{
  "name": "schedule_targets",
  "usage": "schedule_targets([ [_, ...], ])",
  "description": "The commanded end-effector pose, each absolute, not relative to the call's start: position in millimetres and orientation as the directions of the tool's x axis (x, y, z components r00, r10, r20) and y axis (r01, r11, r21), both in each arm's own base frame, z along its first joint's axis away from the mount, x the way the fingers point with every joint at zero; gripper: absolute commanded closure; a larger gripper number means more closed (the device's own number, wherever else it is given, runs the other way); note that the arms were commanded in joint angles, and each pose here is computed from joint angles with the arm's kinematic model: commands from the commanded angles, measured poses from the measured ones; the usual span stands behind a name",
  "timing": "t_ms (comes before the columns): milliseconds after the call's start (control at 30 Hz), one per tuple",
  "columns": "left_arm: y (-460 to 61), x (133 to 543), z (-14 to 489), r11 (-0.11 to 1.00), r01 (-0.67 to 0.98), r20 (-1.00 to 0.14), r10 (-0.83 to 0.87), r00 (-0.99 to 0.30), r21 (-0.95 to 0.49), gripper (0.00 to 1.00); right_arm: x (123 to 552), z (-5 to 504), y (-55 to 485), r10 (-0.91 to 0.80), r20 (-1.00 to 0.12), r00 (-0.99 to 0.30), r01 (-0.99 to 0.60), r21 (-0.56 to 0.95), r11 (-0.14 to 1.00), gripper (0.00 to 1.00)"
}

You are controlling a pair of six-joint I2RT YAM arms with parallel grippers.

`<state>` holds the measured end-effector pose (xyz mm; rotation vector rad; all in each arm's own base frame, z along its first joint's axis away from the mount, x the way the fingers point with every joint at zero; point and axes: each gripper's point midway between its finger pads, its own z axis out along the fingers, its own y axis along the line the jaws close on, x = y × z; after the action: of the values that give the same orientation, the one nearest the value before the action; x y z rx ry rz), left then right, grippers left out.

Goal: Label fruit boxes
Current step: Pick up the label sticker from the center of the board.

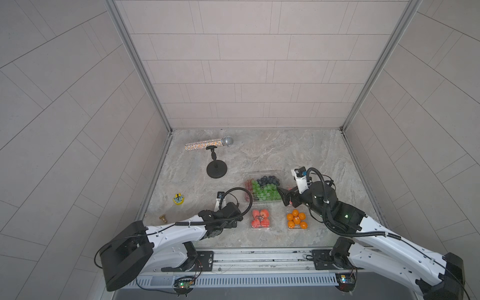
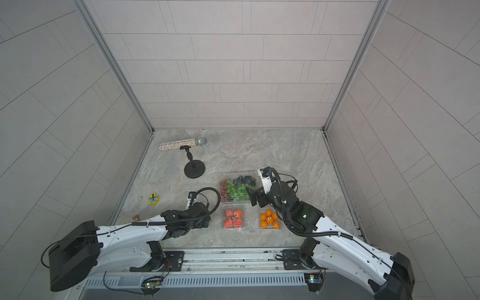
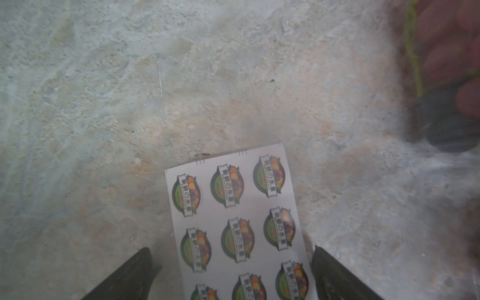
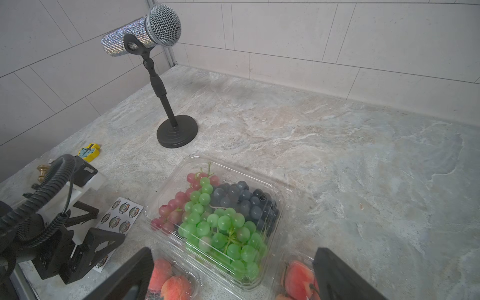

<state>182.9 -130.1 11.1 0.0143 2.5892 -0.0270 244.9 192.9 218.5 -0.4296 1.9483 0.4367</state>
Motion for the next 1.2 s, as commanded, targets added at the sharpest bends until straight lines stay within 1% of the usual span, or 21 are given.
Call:
schedule_targets([
  [0,-123.5,169.4,-6.5,0.999,0.028,-0.474,0.033,-0.88,0.018,0.01,247.5,220.0,189.1,-0.105,-0.923,-0.371,-0.47,0.089,0.878,0.0],
  [133,-122.4,164.8,-16.1,0.999,0.023,-0.443,0.033,-0.896,0.029,0.09,247.2,220.7,187.3,-0.103,-0.925,-0.366,-0.466,0.087,0.88,0.0],
  [167,-123.0,163.0,-19.0,0.999,0.024,-0.434,0.032,-0.901,0.023,0.1,246.8,221.5,186.8,-0.098,-0.926,-0.363,-0.465,0.089,0.881,0.0],
  [300,-122.1,162.4,-22.9,0.999,0.014,-0.422,0.028,-0.906,0.035,0.23,245.2,222.5,186.3,-0.09,-0.93,-0.357,-0.47,0.096,0.877,0.0],
  [400,-123.4,163.8,-25.1,0.999,0.014,-0.42,0.03,-0.907,0.041,0.37,243.1,224.0,184.5,-0.082,-0.933,-0.352,-0.471,0.1,0.877,0.0],
  [500,-126.2,164.7,-26.4,0.999,0.019,-0.418,0.033,-0.908,0.038,0.41,242.3,224.7,181.7,-0.072,-0.936,-0.345,-0.464,0.103,0.88,0.0],
  [633,-127.7,169.9,-20.2,1.0,0.012,-0.447,0.024,-0.894,0.029,0.51,242.4,224.4,182.2,-0.066,-0.936,-0.346,-0.464,0.109,0.879,0.0],
  [733,-130.4,175.8,-10.7,1.0,0.013,-0.475,0.022,-0.88,0.022,0.54,242.1,222.2,185.8,-0.065,-0.932,-0.356,-0.473,0.119,0.873,0.0],
  [767,-130.4,178.1,-7.2,1.0,0.011,-0.486,0.022,-0.874,0.026,0.59,242.3,221.5,186.5,-0.065,-0.931,-0.358,-0.475,0.121,0.872,0.0],
  [800,-131.3,180.9,-3.3,1.0,0.01,-0.499,0.022,-0.866,0.025,0.66,242.6,221.3,187.3,-0.066,-0.931,-0.36,-0.476,0.122,0.871,0.0],
  [833,-134.5,184.0,1.0,1.0,0.011,-0.514,0.014,-0.858,0.009,0.69,242.9,220.5,187.4,-0.069,-0.93,-0.362,-0.475,0.121,0.872,0.0],
  [1167,-140.2,203.1,37.8,0.998,0.002,-0.629,-0.041,-0.776,-0.068,0.71,242.9,219.4,190.3,-0.061,-0.928,-0.368,-0.481,0.134,0.866,0.01],
])
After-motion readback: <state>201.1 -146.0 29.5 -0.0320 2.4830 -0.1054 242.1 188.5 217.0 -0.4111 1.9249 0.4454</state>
